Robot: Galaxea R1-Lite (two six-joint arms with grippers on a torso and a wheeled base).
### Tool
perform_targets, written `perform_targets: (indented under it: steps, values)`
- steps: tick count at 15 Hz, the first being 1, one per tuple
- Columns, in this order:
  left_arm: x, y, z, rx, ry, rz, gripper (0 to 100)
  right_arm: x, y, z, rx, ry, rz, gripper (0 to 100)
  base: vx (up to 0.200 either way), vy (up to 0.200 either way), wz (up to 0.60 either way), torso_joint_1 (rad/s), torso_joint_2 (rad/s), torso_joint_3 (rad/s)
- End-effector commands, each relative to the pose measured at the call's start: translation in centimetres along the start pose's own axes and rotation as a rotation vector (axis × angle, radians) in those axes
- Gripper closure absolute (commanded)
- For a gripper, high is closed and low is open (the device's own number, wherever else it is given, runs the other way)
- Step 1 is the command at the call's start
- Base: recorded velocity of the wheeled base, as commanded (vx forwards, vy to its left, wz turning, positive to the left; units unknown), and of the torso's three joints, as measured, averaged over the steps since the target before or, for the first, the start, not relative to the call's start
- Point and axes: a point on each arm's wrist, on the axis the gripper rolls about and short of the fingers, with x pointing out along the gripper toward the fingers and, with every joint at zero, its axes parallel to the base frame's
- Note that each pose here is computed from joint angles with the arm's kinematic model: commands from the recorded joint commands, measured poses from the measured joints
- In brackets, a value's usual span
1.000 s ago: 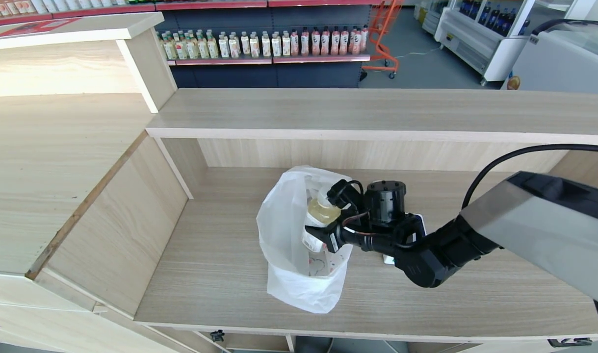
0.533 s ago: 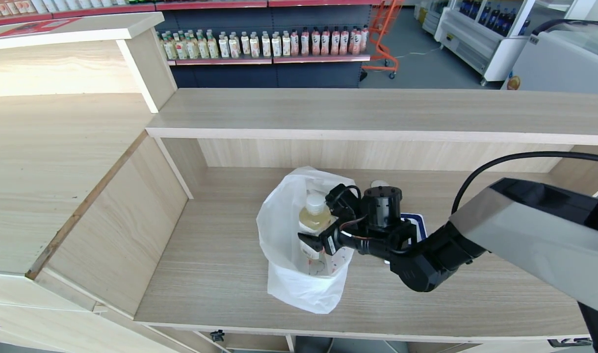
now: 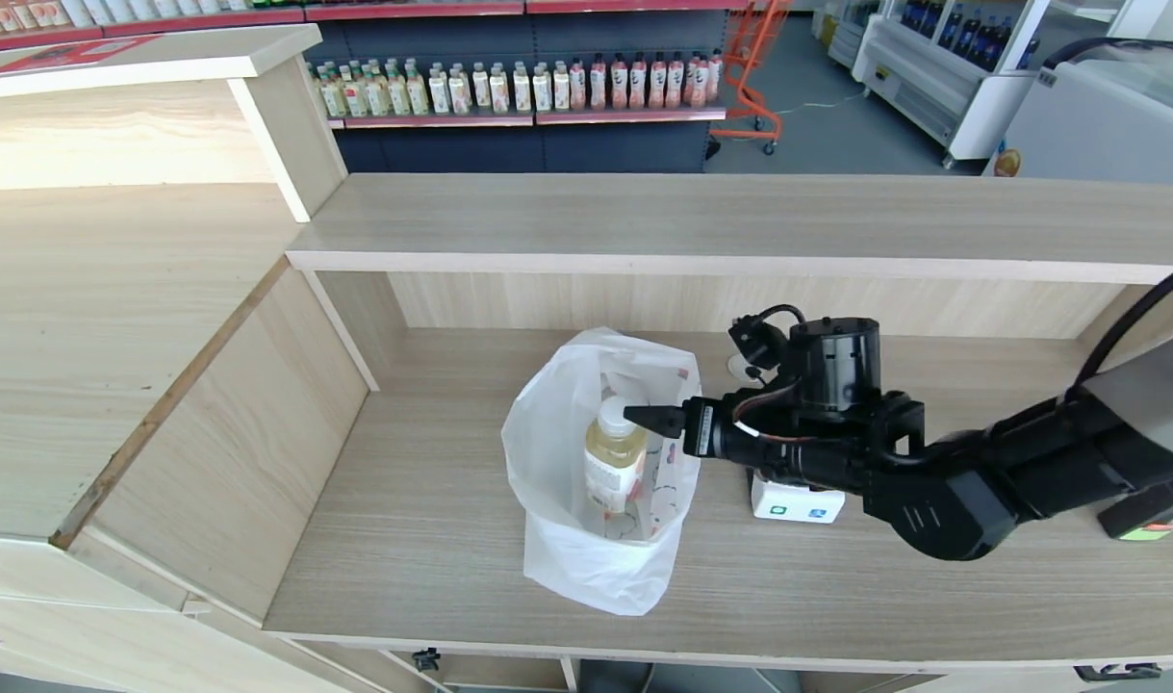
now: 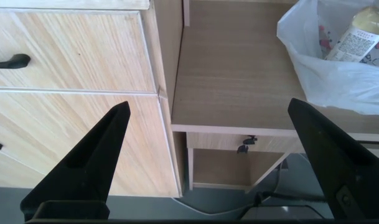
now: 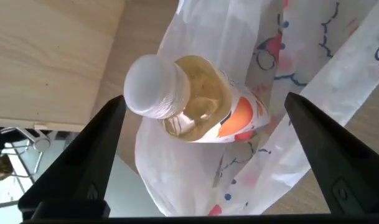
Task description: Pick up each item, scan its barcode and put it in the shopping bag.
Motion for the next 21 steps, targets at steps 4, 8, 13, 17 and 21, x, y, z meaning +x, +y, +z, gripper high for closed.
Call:
perform_targets:
  steps: [4,8,13,17,21]
  values:
    - [0.0,0.0,0.0,0.001,0.0,0.0,0,-17.0,-1.3,4.3,-0.022,-0.118,-0.166,0,0.0,0.0,0.0,0.0,0.0,0.0]
    - [0.0,0.0,0.0,-0.001,0.0,0.0,0,-21.3,-6.7,4.7,-0.249,-0.075,-0.47,0,0.0,0.0,0.0,0.0,0.0,0.0]
    - [0.0,0.0,0.0,-0.001,0.0,0.0,0,-21.7,-6.4,4.4,-0.176,-0.092,-0.465,0,0.0,0.0,0.0,0.0,0.0,0.0]
    - [0.1,0.0,0.0,-0.001,0.01,-0.001,0,-21.7,-6.5,4.0,-0.143,-0.088,-0.468,0,-0.05,-0.05,0.0,0.002,0.0,0.001]
    - [0.0,0.0,0.0,-0.002,0.003,0.0,0,-21.5,-6.6,3.9,0.037,-0.126,-0.462,0,-0.2,-0.2,0.0,0.01,0.0,-0.001]
